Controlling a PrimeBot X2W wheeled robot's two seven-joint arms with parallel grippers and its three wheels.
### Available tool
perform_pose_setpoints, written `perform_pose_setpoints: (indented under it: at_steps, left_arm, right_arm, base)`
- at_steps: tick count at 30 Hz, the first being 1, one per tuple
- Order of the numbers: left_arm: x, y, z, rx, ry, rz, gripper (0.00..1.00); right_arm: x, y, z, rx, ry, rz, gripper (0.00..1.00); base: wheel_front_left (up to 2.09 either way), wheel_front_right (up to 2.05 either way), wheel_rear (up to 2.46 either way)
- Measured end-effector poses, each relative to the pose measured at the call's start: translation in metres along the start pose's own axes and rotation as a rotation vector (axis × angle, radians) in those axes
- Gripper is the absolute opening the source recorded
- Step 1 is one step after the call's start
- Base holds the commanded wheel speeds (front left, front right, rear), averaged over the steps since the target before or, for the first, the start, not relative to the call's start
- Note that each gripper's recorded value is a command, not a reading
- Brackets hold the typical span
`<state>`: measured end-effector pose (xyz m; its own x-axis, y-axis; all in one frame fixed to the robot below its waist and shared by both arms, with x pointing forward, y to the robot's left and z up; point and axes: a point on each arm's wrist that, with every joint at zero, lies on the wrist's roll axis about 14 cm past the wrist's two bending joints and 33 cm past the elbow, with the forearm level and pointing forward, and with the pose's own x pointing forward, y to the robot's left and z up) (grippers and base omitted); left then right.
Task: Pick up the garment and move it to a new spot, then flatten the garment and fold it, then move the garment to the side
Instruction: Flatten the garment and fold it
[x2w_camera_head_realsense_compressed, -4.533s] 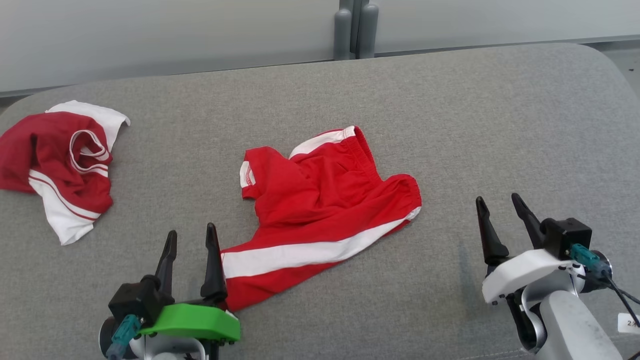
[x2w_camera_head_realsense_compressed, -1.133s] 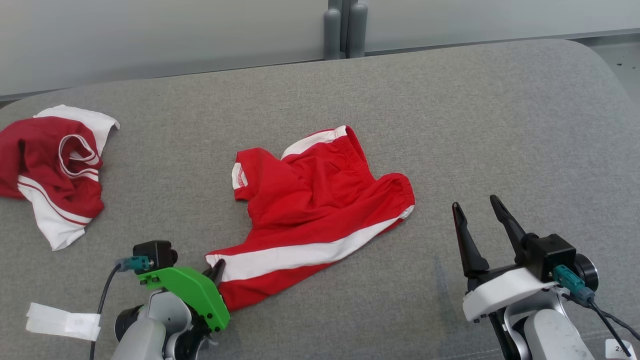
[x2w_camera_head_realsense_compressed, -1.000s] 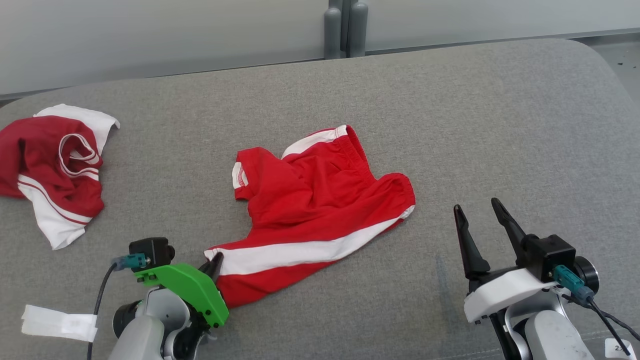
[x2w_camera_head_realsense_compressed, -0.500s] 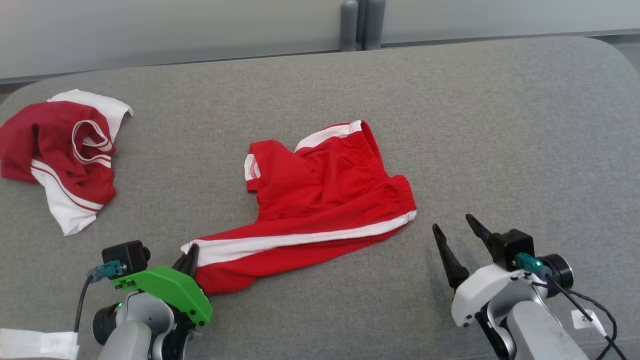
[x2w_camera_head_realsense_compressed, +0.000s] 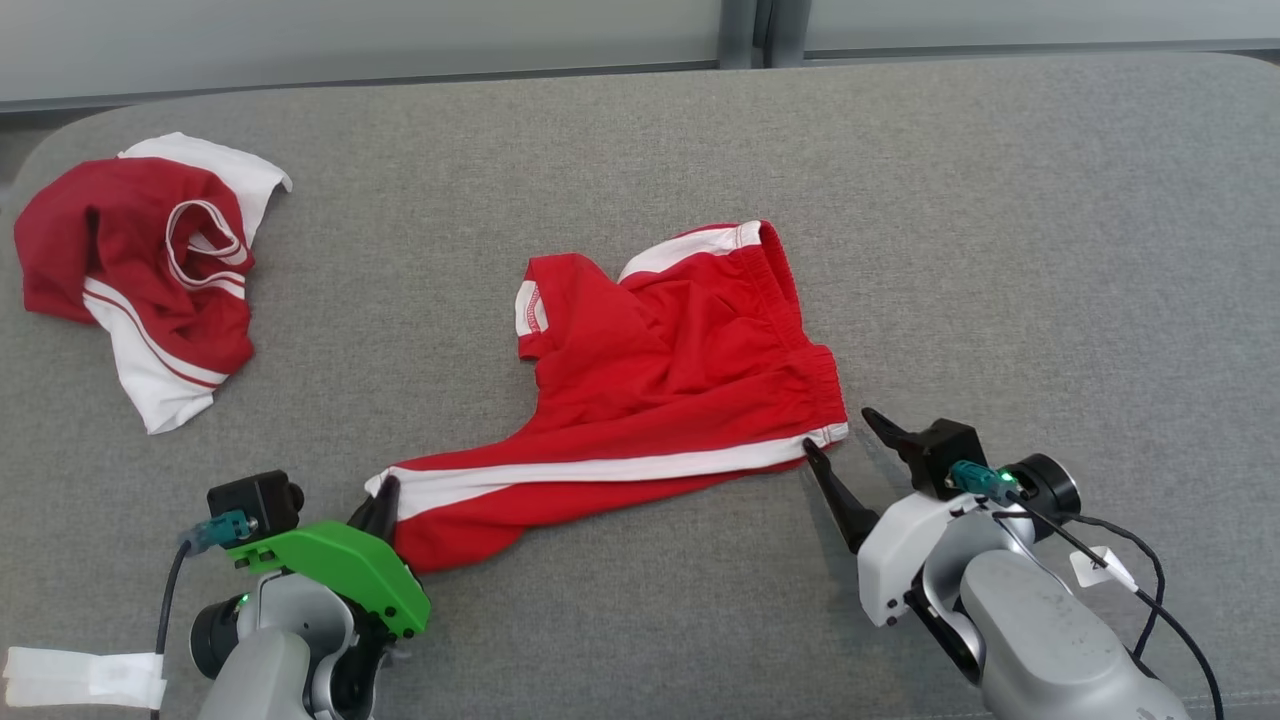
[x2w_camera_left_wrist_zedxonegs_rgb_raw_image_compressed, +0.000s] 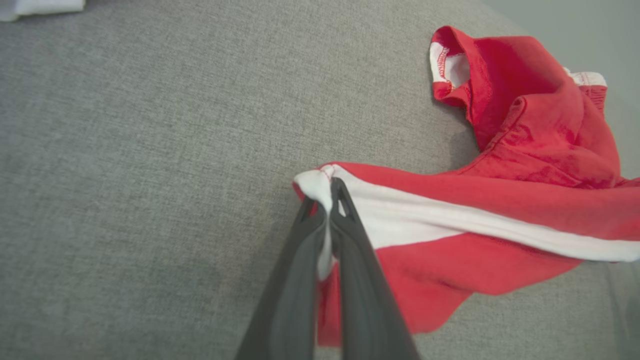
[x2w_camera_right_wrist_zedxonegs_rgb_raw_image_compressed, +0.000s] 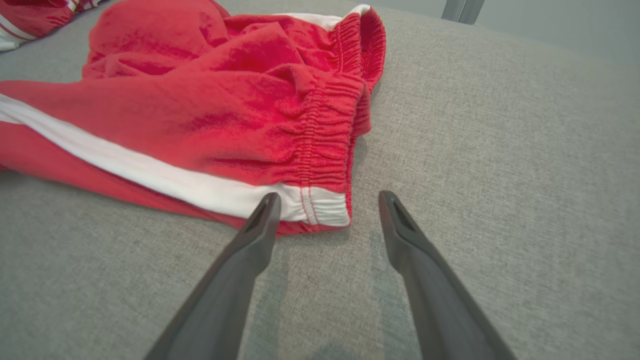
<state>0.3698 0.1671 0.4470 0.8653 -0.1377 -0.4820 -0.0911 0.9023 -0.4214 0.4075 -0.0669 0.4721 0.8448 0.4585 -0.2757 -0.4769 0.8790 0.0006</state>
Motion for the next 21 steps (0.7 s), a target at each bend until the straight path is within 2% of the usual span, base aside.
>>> perform_pose_setpoints:
  at_steps: [3, 4, 7, 11, 15, 16, 21]
  left_arm:
    - [0.001, 0.002, -0.001, -0.005, 0.001, 0.007, 0.0]
    - [0.001, 0.003, -0.001, -0.005, 0.001, 0.009, 0.0]
    - [0.001, 0.005, -0.002, -0.009, 0.0, 0.013, 0.0]
    - [0.0, 0.006, -0.002, -0.012, -0.001, 0.015, 0.0]
    - [-0.001, 0.006, -0.001, -0.011, -0.005, 0.014, 0.0]
    - [-0.001, 0.006, -0.001, -0.012, -0.008, 0.013, 0.0]
    - [-0.001, 0.004, 0.004, -0.014, -0.028, 0.005, 0.0]
  right_arm:
    - [0.006, 0.007, -0.003, -0.003, 0.014, 0.031, 0.98]
    - [0.007, 0.01, -0.003, -0.007, 0.017, 0.041, 0.92]
    - [0.009, 0.013, -0.006, -0.017, 0.032, 0.058, 0.56]
    - [0.012, 0.015, -0.006, -0.023, 0.039, 0.071, 0.35]
    - [0.011, 0.017, -0.003, -0.025, 0.031, 0.08, 0.03]
    - [0.011, 0.017, -0.002, -0.025, 0.028, 0.081, 0.0]
    - [0.01, 0.017, 0.014, -0.03, -0.021, 0.085, 0.0]
  base:
    - [0.0, 0.0, 0.0]
    - [0.0, 0.0, 0.0]
    - [0.0, 0.0, 0.0]
    - [0.0, 0.0, 0.0]
    - [0.0, 0.0, 0.0]
    - [0.0, 0.0, 0.0]
    - [0.0, 0.0, 0.0]
